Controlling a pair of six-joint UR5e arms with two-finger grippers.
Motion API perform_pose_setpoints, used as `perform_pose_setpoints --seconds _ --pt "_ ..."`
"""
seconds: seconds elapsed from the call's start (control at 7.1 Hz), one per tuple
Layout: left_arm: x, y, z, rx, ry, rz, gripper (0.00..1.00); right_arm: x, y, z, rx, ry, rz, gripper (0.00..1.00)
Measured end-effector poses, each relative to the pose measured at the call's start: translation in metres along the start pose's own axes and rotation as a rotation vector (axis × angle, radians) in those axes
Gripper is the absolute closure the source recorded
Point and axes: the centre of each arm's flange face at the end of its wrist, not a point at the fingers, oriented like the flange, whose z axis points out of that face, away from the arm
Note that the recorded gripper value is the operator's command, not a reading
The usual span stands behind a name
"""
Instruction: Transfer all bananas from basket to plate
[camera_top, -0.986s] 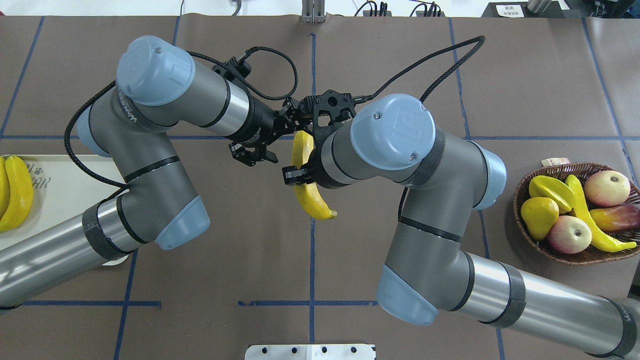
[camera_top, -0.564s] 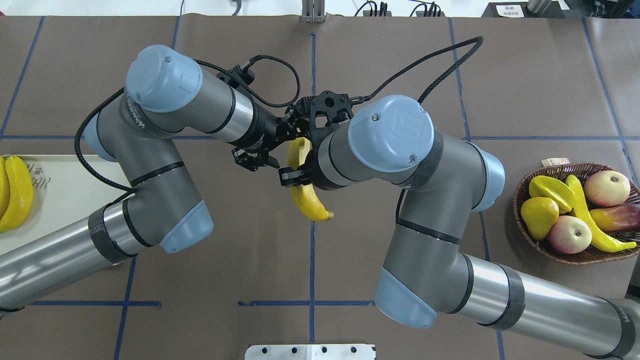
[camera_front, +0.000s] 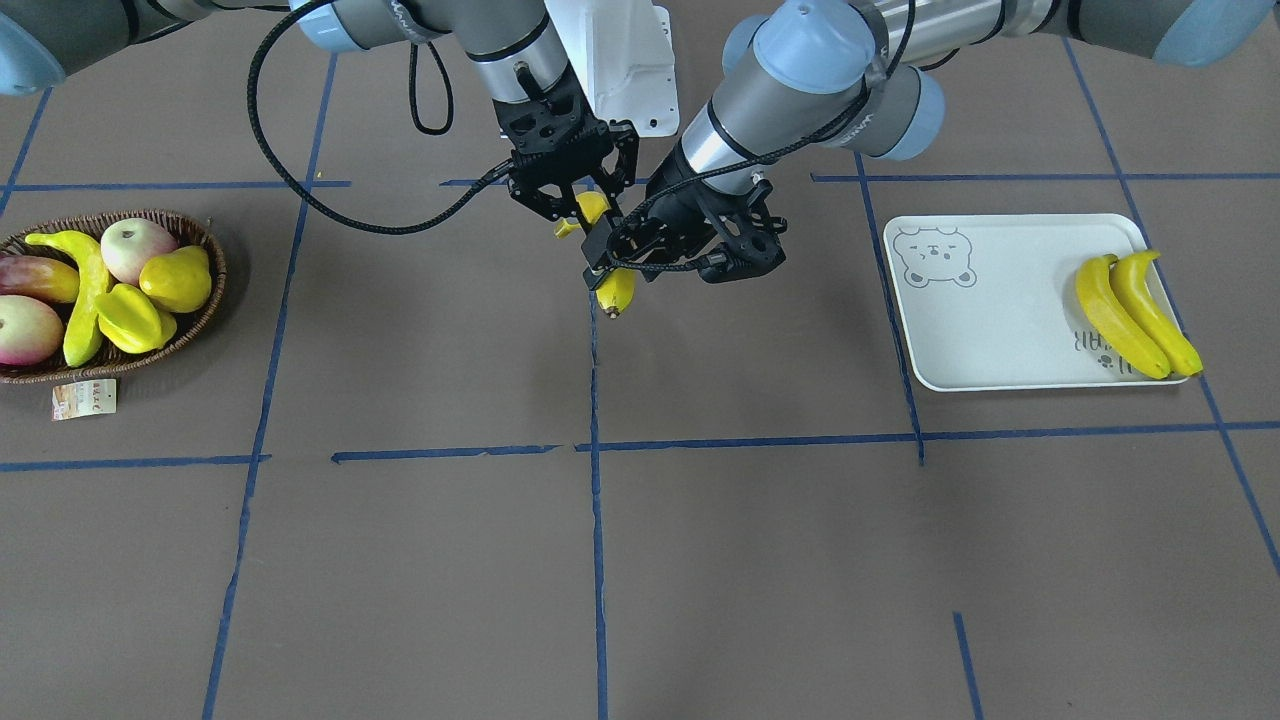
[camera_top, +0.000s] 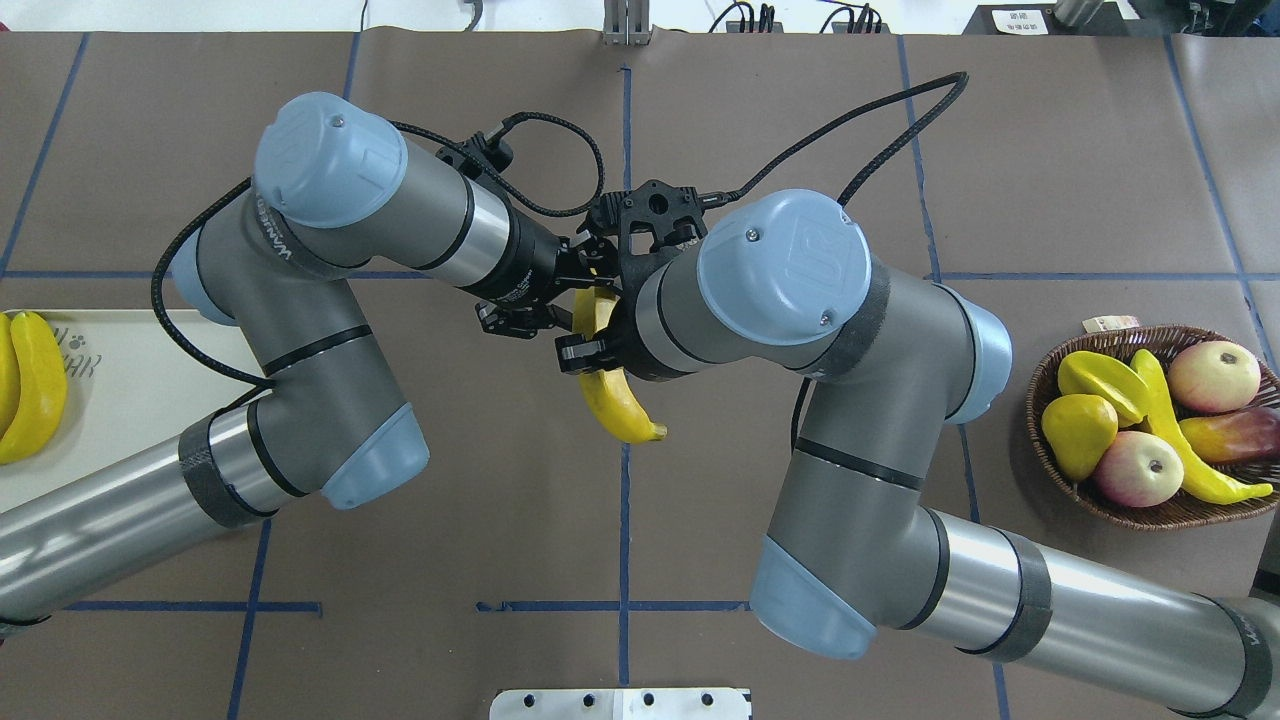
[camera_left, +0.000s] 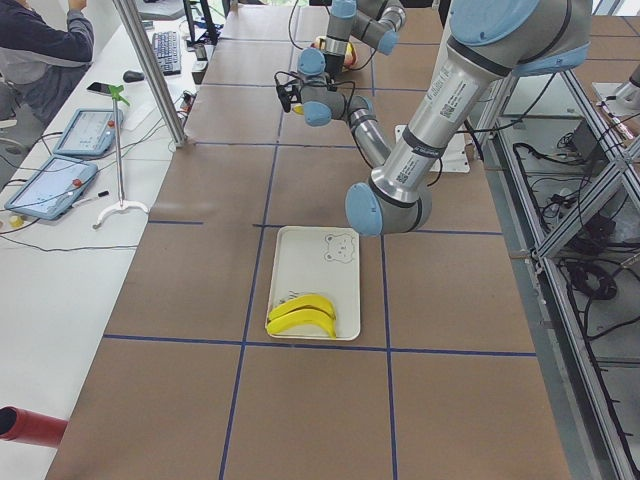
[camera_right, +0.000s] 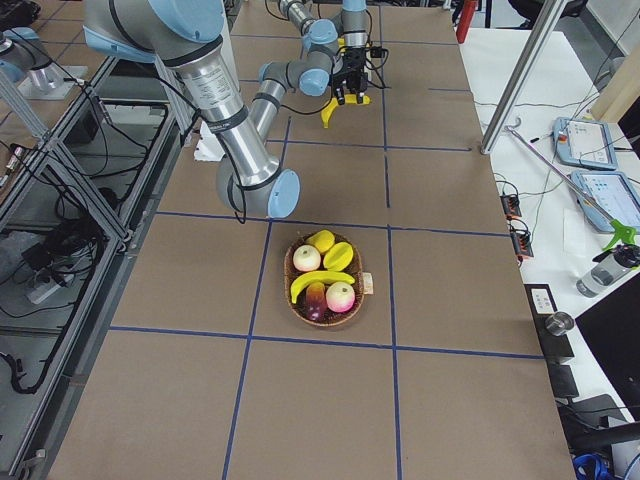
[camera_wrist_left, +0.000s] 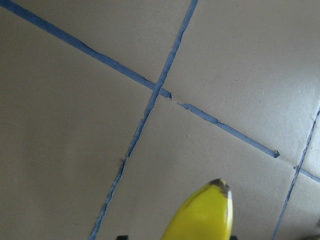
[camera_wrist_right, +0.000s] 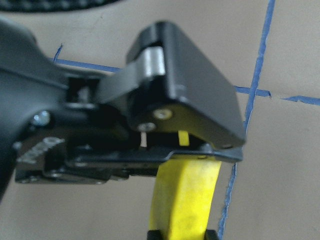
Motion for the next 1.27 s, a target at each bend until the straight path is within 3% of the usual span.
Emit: perform_pose_setpoints --seconds 0.14,0.28,0.99,1.27 --pt "0.0 0.002 0.0 -0.004 0.004 0.005 1.0 0.0 0.0 0.0 0.0 -0.002 0.0 0.24" --pt "0.001 0.004 -0.002 -0.006 0.009 0.01 1.0 0.0 0.0 0.0 0.002 -0.005 -0.001 0.01" --pt "-0.007 -0.002 -0.004 -0.002 0.001 0.016 1.0 0.003 0.0 -0.01 0.008 -0.018 -0.004 0.0" --pt "-0.017 -0.026 -0.017 0.017 -0.012 -0.007 1.0 0.016 0.003 -0.025 0.006 -0.027 -0.001 0.0"
